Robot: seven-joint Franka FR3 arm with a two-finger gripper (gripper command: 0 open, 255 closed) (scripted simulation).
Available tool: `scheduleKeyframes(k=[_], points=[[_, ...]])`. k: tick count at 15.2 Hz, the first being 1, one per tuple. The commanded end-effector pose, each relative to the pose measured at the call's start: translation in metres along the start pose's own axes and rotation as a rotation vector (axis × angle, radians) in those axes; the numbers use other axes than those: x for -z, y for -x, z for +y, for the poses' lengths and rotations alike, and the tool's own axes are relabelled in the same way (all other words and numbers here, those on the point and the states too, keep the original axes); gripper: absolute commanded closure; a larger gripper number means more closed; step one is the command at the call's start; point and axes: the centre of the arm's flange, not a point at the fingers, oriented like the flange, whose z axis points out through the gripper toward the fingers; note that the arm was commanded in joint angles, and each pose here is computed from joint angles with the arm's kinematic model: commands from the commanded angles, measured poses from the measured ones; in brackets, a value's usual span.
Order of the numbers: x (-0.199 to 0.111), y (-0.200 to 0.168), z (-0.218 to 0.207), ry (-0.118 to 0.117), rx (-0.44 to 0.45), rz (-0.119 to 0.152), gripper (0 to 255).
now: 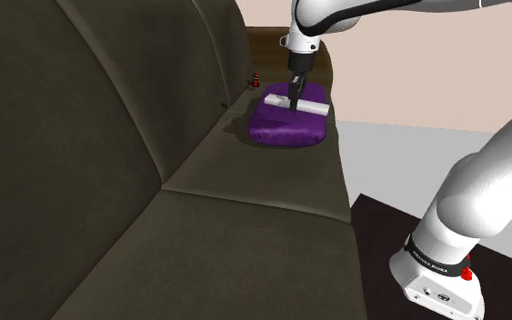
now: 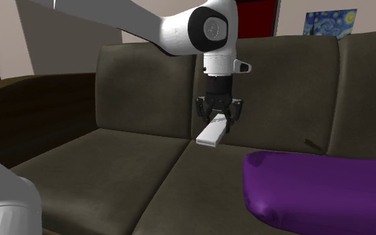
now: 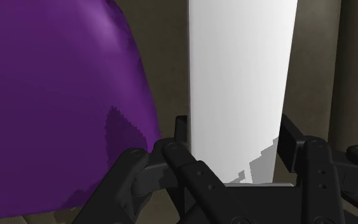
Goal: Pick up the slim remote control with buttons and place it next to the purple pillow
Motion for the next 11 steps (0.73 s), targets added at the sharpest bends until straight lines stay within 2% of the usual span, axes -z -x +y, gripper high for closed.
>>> scheduleKeyframes(k=[1, 4, 11], points=[[-0.001, 0.020, 0.019, -0.001, 0.002, 0.001, 255], [0.001, 0.051, 0.048, -0.001, 0.002, 0.001, 255], [-0.036, 0.052, 0.048, -0.001, 0.002, 0.001, 255]])
